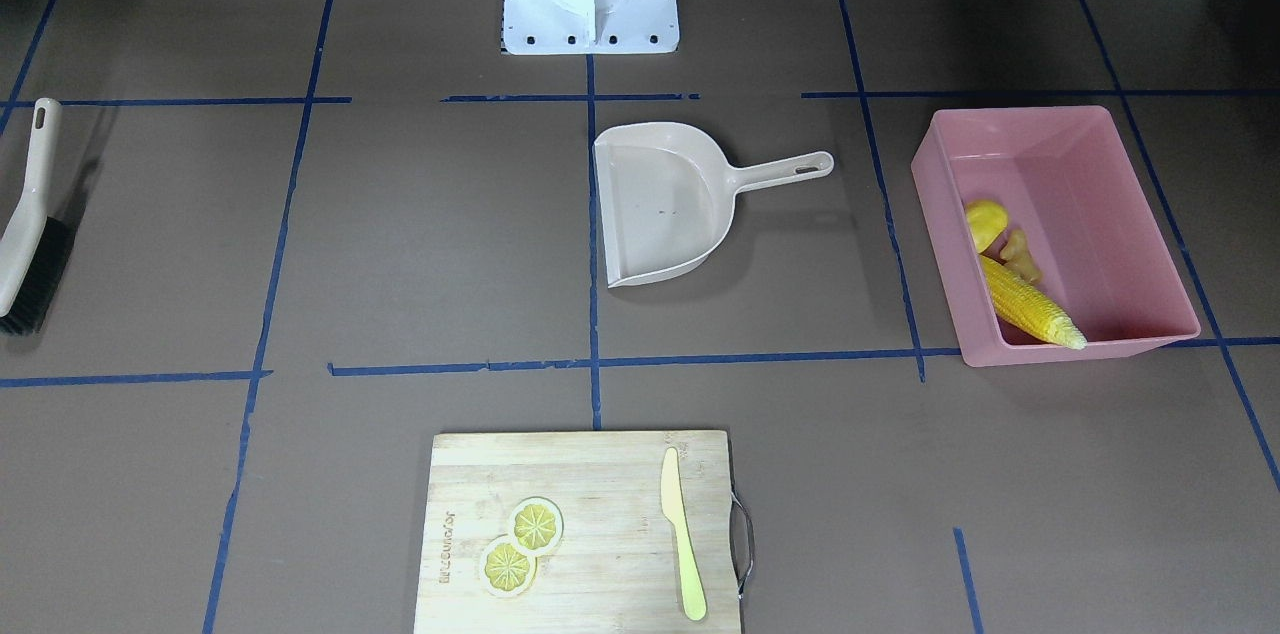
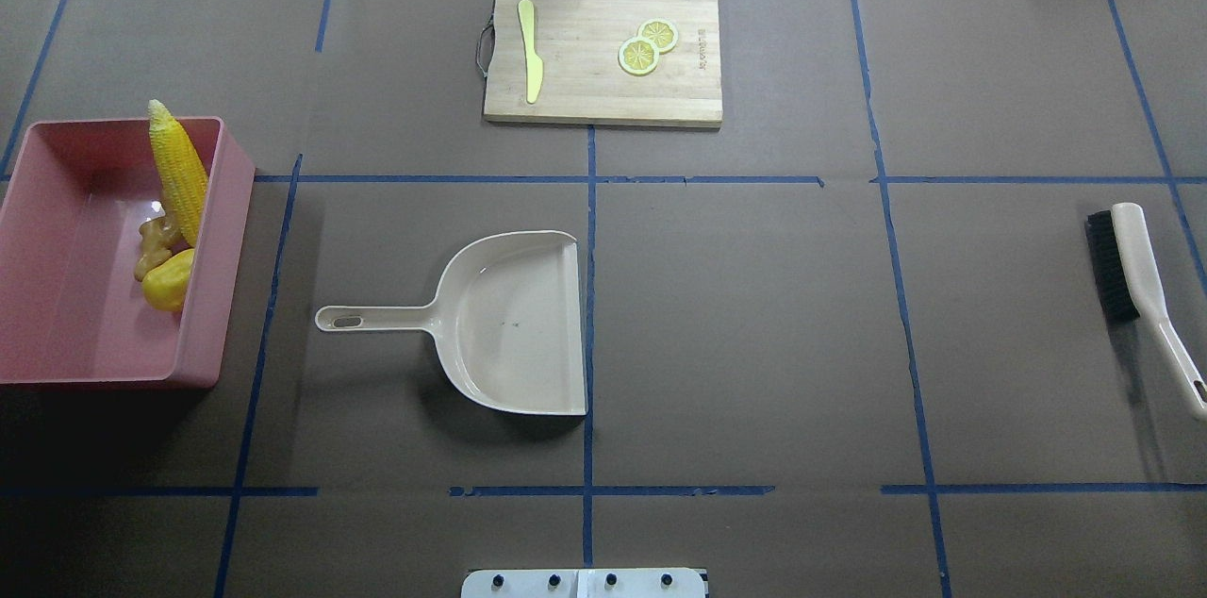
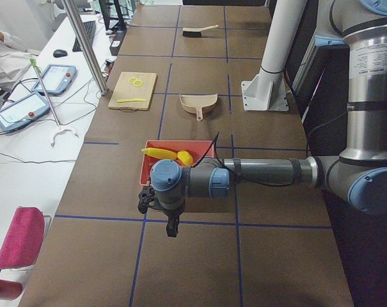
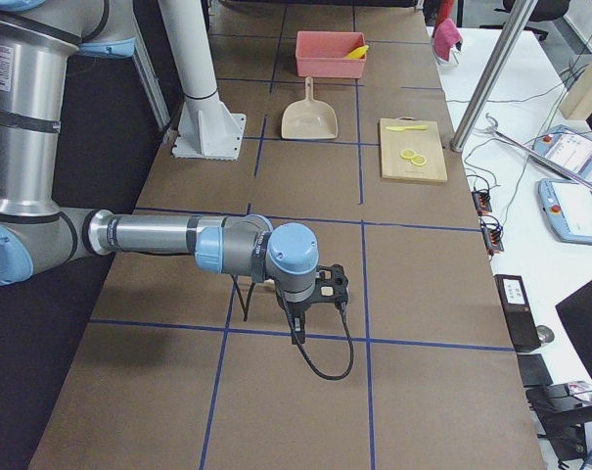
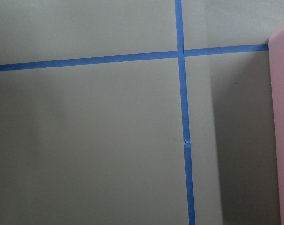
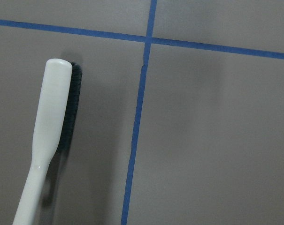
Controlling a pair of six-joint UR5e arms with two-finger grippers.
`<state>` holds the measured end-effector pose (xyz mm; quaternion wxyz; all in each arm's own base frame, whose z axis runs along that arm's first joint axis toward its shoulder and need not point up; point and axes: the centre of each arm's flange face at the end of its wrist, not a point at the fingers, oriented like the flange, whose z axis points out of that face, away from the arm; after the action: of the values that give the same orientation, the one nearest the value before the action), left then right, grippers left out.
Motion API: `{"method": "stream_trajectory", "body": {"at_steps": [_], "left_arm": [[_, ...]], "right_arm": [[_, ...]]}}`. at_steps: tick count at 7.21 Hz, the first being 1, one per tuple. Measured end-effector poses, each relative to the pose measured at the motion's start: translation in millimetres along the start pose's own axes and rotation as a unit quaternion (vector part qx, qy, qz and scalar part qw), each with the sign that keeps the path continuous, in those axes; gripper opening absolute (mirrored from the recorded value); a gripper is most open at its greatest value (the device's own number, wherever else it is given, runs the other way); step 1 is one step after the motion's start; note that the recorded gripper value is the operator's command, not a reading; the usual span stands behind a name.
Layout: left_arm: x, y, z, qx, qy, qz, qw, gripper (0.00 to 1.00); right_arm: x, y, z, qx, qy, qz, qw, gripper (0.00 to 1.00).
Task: Sweep and dump trash into bin
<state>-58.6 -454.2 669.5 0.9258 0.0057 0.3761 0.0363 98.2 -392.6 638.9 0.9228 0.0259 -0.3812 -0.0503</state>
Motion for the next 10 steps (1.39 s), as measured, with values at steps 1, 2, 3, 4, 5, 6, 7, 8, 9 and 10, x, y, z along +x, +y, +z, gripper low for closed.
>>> {"method": "stream_trajectory", "body": {"at_steps": [1,2,3,4,5,6,7,8,9,10], "left_arm": [[0.1,0.1,-0.1,0.0,0.0,0.0,1.0,1.0],[0.8,-0.2,-0.8,0.001,0.0,0.002,1.0,1.0],[1.8,-0.6,-1.5,0.002,-0.001,0.005,1.0,1.0],[2.5,-1.2,-2.0,0.003,-0.001,0.007,1.0,1.0],[3.1,-1.6,-2.5,0.004,-0.001,0.009,1.0,1.0],[3.7,-1.8,-2.1,0.003,-0.001,0.01,0.9999,1.0],[3.8,-1.8,-1.2,0.002,-0.001,0.01,0.9999,1.0],[3.7,-1.1,-0.1,0.001,-0.001,0.01,1.0,1.0],[3.3,-0.9,0.8,0.0,-0.001,0.009,1.0,1.0],[3.3,-0.9,1.1,0.0,-0.001,0.009,1.0,1.0]], "right_arm": [[4.3,5.0,1.2,-0.008,0.0,0.011,0.9999,1.0],[3.3,5.6,2.5,-0.01,0.001,0.017,0.9998,1.0],[-1.1,2.4,5.3,-0.006,0.005,0.023,0.9997,1.0],[-5.9,-1.1,9.6,-0.002,0.009,0.028,0.9996,1.0],[-9.6,-3.2,13.3,0.0,0.011,0.031,0.9995,1.0],[-12.0,-4.4,15.5,-0.001,0.011,0.031,0.9995,1.0],[-13.5,-5.1,16.7,-0.001,0.011,0.031,0.9995,1.0],[-15.5,-6.0,18.3,-0.003,0.01,0.029,0.9995,1.0],[-18.4,-7.2,21.0,-0.006,0.009,0.026,0.9996,1.0],[-21.0,-8.2,23.2,-0.009,0.009,0.023,0.9997,1.0]]}}
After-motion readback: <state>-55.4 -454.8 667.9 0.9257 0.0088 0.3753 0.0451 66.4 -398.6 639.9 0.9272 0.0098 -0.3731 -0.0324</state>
